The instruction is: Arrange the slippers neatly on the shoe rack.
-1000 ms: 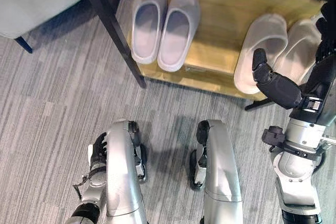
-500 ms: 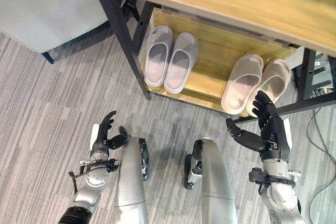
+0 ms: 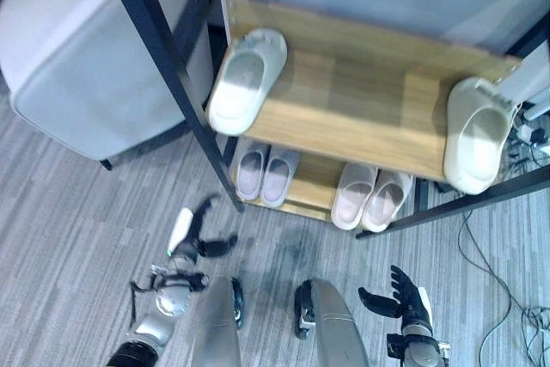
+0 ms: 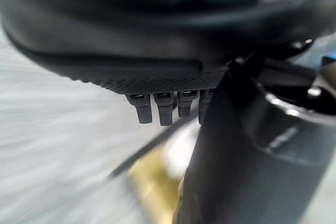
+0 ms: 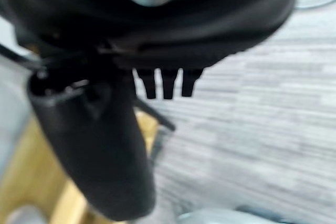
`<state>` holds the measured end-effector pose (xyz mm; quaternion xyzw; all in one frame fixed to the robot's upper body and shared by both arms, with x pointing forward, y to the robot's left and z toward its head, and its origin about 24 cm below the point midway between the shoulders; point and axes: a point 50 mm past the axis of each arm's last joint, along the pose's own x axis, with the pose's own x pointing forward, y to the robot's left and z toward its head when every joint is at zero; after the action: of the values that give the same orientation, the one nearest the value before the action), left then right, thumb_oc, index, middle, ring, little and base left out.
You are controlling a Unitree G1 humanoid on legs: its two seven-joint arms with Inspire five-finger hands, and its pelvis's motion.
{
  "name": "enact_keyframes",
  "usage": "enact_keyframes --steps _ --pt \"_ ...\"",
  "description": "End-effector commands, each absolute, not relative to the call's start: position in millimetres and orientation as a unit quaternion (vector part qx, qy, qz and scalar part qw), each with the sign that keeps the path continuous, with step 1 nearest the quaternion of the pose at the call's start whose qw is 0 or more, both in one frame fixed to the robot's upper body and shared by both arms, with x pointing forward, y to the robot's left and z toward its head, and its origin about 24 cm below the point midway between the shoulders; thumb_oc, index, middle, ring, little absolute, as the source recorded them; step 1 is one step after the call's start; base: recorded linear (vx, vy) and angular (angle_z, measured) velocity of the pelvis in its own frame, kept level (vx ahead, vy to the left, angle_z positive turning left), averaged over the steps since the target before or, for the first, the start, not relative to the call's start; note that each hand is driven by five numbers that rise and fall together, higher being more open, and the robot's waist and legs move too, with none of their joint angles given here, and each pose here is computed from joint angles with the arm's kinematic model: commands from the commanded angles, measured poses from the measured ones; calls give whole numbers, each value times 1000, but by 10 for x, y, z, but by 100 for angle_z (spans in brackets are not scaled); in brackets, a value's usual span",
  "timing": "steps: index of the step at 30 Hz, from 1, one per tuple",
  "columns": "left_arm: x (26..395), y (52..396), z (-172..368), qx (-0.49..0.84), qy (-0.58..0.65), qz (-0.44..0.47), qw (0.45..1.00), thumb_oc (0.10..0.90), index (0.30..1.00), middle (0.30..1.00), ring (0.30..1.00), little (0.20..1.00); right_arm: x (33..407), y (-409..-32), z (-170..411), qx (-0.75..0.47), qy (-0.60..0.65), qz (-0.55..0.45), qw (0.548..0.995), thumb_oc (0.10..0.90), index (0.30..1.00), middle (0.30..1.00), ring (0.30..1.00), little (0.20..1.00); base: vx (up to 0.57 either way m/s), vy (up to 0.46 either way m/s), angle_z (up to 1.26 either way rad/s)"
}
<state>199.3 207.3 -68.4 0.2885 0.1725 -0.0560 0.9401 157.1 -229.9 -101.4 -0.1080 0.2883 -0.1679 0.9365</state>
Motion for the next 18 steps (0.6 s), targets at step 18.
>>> enact_keyframes --steps 18 --pt "1813 1527 -812 287 168 -267 904 800 900 900 900 900 1218 -2360 -1332 -219 398 -59 889 800 900 900 900 900 114 -61 -4"
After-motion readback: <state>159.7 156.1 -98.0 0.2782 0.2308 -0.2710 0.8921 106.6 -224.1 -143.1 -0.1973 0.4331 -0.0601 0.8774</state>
